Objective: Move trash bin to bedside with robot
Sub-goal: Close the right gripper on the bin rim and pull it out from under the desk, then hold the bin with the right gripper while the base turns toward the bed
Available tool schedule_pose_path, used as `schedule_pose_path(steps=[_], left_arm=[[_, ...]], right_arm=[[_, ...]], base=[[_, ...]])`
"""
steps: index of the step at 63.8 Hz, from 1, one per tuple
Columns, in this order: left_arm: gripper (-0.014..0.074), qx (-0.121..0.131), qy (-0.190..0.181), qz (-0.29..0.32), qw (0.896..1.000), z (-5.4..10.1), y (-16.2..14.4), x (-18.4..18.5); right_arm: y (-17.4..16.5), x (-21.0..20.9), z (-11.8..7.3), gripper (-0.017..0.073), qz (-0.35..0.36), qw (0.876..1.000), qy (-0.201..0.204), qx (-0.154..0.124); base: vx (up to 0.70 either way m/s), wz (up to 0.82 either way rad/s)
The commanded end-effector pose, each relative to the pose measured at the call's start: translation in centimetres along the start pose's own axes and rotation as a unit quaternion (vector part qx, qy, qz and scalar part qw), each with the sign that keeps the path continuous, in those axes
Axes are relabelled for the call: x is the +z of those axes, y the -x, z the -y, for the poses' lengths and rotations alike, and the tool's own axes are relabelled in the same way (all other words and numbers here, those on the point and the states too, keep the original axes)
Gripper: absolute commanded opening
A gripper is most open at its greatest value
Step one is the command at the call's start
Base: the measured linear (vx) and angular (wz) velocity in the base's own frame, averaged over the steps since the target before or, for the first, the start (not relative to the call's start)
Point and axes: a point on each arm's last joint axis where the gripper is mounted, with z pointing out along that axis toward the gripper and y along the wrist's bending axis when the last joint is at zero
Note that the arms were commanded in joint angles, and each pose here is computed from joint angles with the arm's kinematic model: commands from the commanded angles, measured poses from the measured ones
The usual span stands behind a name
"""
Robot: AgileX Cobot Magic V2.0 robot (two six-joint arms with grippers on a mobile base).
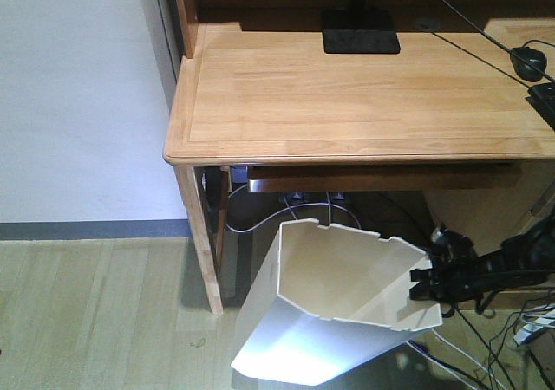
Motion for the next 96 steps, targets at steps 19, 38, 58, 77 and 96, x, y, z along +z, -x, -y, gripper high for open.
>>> schedule_pose_path(steps=[19, 38, 58, 77, 96], left_arm=[[-0.0006, -0.003, -0.006, 0.038, 0.999, 0.1, 0.5, -0.1], [-0.0006, -0.003, -0.006, 0.038, 0.999, 0.1, 0.5, -0.1], [-0.0006, -0.003, -0.006, 0.038, 0.999, 0.1, 0.5, -0.1], [-0.0006, -0.003, -0.006, 0.038, 0.999, 0.1, 0.5, -0.1], [-0.0006, -0.003, -0.006, 0.038, 0.999, 0.1, 0.5, -0.1]], right_arm=[[1.0, -10.5, -6.3, -0.0005, 0.049, 0.994, 0.053, -0.079], [0.3, -13.1, -8.4, -0.0005, 0.051, 0.991, 0.053, -0.108], [0.2, -13.3, -9.1, -0.0005, 0.046, 0.988, 0.093, -0.115], [0.2, -13.3, -9.2, -0.0005, 0.045, 0.987, 0.101, -0.115], [0.1, -13.3, -9.2, -0.0005, 0.045, 0.987, 0.102, -0.115]], base=[[0.0, 0.0], [0.0, 0.0], [0.0, 0.0], [0.0, 0.0], [0.0, 0.0]])
